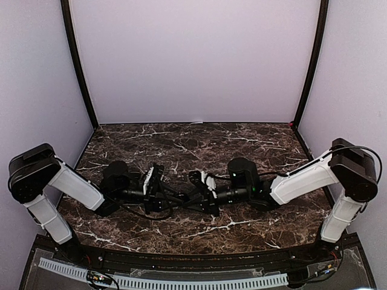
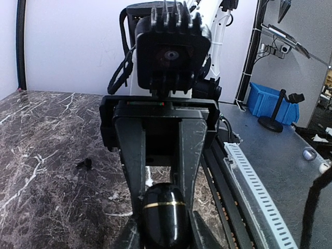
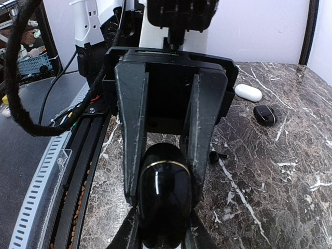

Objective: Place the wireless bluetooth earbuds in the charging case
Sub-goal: Pass from the right arm to the left

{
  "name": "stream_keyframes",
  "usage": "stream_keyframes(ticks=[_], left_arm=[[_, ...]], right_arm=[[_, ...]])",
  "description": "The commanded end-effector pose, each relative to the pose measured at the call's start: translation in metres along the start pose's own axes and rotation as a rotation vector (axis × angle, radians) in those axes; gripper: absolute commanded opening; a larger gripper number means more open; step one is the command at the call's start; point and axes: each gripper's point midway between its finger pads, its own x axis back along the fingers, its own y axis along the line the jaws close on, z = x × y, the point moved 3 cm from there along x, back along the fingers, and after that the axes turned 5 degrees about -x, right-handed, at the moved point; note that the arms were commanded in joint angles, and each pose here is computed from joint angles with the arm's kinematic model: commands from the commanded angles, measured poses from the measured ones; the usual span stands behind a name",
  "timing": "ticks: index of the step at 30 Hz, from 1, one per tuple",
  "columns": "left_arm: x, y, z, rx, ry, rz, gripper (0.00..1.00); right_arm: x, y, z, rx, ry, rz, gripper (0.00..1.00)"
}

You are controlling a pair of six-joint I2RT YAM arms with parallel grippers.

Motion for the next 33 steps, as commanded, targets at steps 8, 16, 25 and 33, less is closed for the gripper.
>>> stream_keyframes(ticks=[8, 16, 25, 33], left_arm=[[-0.002, -0.006, -0.005, -0.035, 0.006, 0.027, 0.38], [-0.001, -0.009, -0.008, -0.049, 0.005, 0.036, 0.31], [0.0, -0.009, -0.009, -0.049, 0.004, 0.036, 0.23], [0.0, -0.012, -0.009, -0.055, 0.004, 0.053, 0.19]], right_arm=[[-0.002, 0.001, -0.012, 0.016, -0.043, 0.006, 0.07], [0.002, 0.002, -0.014, 0.023, -0.056, 0.009, 0.07], [0.003, 0.001, -0.014, 0.031, -0.053, 0.022, 0.14], [0.011, -0.003, -0.016, 0.028, -0.085, 0.067, 0.37]])
